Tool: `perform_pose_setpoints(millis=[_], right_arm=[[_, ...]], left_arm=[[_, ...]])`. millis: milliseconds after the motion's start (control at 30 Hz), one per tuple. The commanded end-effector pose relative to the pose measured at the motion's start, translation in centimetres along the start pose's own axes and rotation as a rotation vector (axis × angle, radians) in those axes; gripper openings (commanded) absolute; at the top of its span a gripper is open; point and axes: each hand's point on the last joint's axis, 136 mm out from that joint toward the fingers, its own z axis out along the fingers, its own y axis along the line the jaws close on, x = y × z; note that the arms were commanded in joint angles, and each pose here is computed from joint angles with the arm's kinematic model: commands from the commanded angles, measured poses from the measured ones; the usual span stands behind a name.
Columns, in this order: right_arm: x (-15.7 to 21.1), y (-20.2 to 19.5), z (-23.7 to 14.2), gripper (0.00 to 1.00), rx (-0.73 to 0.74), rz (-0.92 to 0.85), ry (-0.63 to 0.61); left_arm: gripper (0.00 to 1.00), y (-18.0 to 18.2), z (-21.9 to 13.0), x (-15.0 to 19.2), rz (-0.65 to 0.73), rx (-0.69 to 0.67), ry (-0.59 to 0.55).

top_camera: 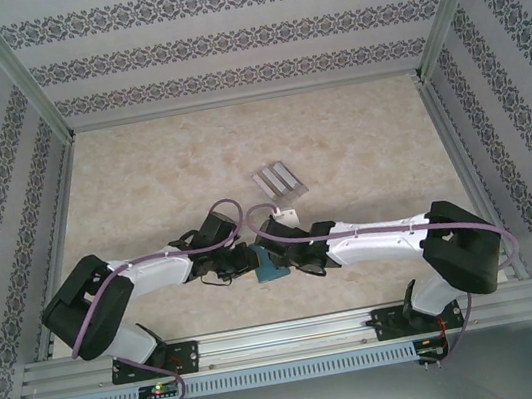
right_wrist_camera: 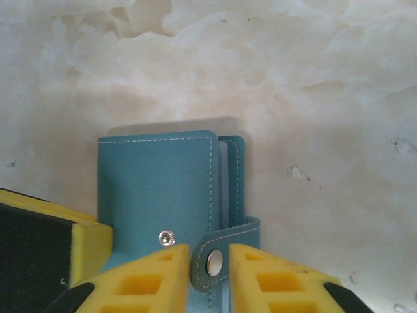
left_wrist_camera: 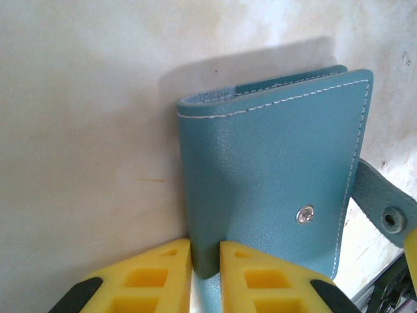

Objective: Put the credit cards into the card holder

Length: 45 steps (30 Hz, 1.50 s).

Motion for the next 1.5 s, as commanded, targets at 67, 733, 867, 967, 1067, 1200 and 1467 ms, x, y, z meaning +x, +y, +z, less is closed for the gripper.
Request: perform_pose_setpoints(millis=[67, 733, 867, 967, 1067, 1200, 1467], right_arm=[[0.1, -0.4, -0.6, 0.17, 0.011, 0.006, -0.005], [1.0, 2.7, 1.3, 0.00, -0.104, -0.047, 0.055], [1.2, 3.7, 1.8, 0.00, -0.145, -0.058, 0.086], [1.0, 3.3, 2.0, 0.00, -0.133, -0.061, 0.093], [0.8, 3.0, 1.9, 0.00, -0.136, -0.047, 0.088], [0.8, 2.5, 2.1, 0.00, -0.132, -0.036, 0.091], [-0.2, 2.4, 1.3, 0.00, -0.154, -0.005, 0.036]], left_arm=[[0.19, 2.2, 0.8, 1.5, -0.025, -0.082, 0.048], [0.19, 2.2, 0.5, 1.5, -0.033, -0.075, 0.036], [0.18, 2.2, 0.5, 1.4, -0.033, -0.078, 0.033], [0.18, 2.2, 0.6, 1.4, -0.033, -0.076, 0.033], [0.18, 2.3, 0.6, 1.5, -0.039, -0.075, 0.033], [0.17, 2.2, 0.6, 1.4, -0.039, -0.074, 0.033], [0.17, 2.3, 0.9, 1.5, -0.037, -0.077, 0.042]])
